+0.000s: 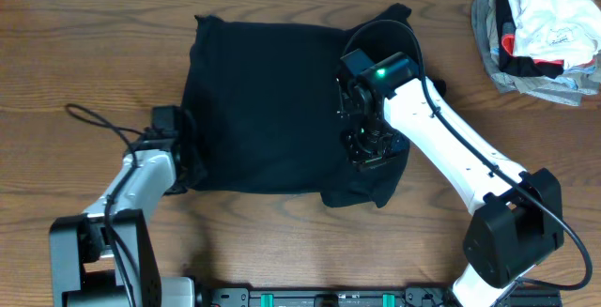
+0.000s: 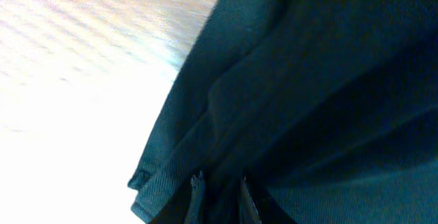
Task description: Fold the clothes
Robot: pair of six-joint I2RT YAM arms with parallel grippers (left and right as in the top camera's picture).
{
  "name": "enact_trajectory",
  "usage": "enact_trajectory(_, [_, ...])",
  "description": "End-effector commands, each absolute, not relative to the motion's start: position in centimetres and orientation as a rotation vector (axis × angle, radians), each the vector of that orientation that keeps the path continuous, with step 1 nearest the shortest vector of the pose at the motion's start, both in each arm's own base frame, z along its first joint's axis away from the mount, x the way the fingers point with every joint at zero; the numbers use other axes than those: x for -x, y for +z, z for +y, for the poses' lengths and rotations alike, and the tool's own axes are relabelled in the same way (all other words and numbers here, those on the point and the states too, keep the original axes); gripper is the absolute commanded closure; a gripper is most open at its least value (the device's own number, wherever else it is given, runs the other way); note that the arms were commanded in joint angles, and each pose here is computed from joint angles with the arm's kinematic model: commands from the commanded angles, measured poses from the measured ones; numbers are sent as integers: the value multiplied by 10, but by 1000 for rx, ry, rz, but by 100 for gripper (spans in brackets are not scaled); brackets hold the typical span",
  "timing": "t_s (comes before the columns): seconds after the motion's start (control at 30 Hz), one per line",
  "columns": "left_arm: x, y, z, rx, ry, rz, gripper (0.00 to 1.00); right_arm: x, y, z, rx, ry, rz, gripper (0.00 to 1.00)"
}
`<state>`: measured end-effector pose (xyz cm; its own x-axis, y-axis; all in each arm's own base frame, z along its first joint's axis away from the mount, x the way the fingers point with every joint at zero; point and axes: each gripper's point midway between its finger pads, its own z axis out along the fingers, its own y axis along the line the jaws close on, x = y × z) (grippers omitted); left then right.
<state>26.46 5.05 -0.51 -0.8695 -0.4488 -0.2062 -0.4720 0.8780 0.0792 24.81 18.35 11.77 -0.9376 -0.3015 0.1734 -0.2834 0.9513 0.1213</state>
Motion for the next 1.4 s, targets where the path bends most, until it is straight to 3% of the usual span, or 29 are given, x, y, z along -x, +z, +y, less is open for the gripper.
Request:
enact_trajectory(0.0, [-247,-19,70,797,266,2900,81,-243,120,187,-444,-144,-2914,73])
enact_trajectory(0.13, [-251,-19,70,810,235,2883,81,-236,116,184,-442,-124,-2886,61])
enact_trajectory(0.5, [-252,-19,70,809,234,2880,81,-195,69,163,-290,21,-2778,63])
enact_trajectory(0.73, [-252,-19,70,809,234,2880,81,-198,36,161,-267,18,-2831,49])
enact_trajectory(0.9, [-252,-19,70,809,234,2880,81,-202,15,152,-228,71,-2885,48])
enact_trajectory(1.07, [-252,-19,70,809,234,2879,81,-221,11,147,-178,122,-2970,67])
enact_trajectory(1.17, [-252,-19,70,809,234,2879,81,-234,9,150,-152,83,-3016,94])
enact_trajectory(1.2, [-252,-19,70,809,234,2879,81,-238,10,150,-136,75,-3026,99])
enact_trajectory(1.37, [-252,-19,70,809,234,2880,81,-271,32,159,-138,6,-3110,99])
